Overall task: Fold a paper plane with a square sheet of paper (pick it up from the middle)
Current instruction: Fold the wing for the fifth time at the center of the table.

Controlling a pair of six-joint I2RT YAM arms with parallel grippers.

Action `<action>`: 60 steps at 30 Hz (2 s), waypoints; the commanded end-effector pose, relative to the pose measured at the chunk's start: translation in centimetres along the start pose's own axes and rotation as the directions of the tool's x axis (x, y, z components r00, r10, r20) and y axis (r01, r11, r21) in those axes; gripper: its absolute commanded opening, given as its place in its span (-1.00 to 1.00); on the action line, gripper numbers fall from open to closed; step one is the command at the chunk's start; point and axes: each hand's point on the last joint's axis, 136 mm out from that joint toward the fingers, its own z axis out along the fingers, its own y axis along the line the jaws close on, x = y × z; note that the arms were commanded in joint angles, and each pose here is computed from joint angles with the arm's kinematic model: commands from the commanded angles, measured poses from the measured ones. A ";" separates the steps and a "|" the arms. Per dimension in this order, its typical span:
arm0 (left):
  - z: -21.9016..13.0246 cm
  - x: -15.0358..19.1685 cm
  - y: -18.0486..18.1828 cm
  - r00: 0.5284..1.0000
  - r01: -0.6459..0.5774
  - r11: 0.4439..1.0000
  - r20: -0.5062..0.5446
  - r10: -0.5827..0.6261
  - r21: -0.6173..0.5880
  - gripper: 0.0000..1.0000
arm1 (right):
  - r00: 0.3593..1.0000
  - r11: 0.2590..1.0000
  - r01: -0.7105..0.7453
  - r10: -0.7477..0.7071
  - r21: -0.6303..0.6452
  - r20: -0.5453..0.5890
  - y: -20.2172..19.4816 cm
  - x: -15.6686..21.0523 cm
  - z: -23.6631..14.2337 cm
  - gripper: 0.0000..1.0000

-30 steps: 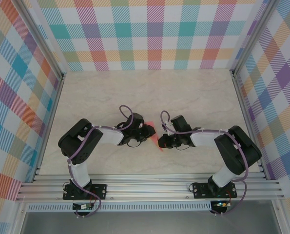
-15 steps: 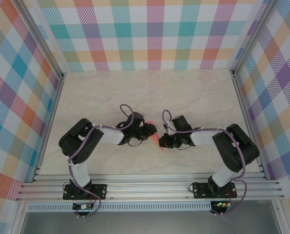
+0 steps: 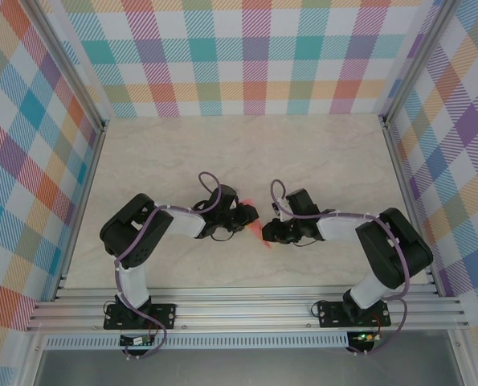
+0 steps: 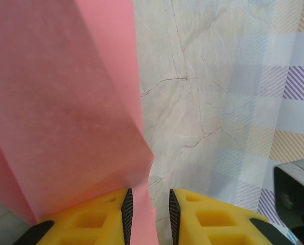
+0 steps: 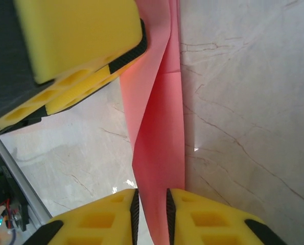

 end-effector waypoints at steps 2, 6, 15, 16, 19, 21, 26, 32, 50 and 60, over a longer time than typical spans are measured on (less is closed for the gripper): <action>0.7 0.1 1.9 1.000 0.009 0.998 -0.013 -0.010 -0.058 -0.45 | 0.994 0.994 0.104 -0.103 0.033 -0.023 0.2 0.2 -0.5 -0.45; 0.6 0.1 1.8 1.000 0.010 0.998 -0.013 -0.011 -0.057 -0.45 | 0.987 0.982 0.161 -0.158 0.099 -0.041 0.0 0.4 -0.2 -0.30; 0.6 0.1 1.6 1.000 0.011 0.999 -0.015 -0.012 -0.053 -0.45 | 0.977 0.965 0.211 -0.202 0.157 -0.070 -0.2 0.4 0.4 -0.30; 0.6 0.1 1.6 1.000 0.010 0.999 -0.016 -0.011 -0.052 -0.45 | 0.977 0.965 0.211 -0.202 0.153 -0.074 -0.1 0.4 0.4 -0.32; 0.6 0.1 1.5 1.000 0.011 0.999 -0.016 -0.012 -0.051 -0.45 | 0.978 0.967 0.204 -0.195 0.153 -0.077 -0.2 0.5 0.6 -0.35; 0.6 0.0 1.4 1.000 0.010 0.999 -0.014 -0.011 -0.049 -0.45 | 0.979 0.968 0.197 -0.186 0.157 -0.082 -0.3 0.6 0.7 -0.37; 0.5 0.1 1.4 1.000 0.011 0.999 -0.015 -0.012 -0.050 -0.45 | 0.983 0.971 0.171 -0.156 0.169 -0.099 -1.1 1.1 1.0 -0.47; 0.3 0.1 1.5 1.000 0.012 0.999 -0.015 -0.013 -0.053 -0.46 | 0.984 0.974 0.147 -0.128 0.169 -0.123 -1.6 2.1 1.2 -0.53; 0.5 0.3 1.7 1.000 0.013 0.998 -0.026 -0.015 -0.064 -0.47 | 0.992 0.993 0.103 -0.097 0.062 -0.082 2.0 -0.9 -1.3 -0.35; 0.3 0.2 1.7 1.000 0.012 0.998 -0.023 -0.014 -0.069 -0.47 | 0.992 0.996 0.080 -0.077 0.025 -0.104 2.6 -1.2 -0.6 -0.35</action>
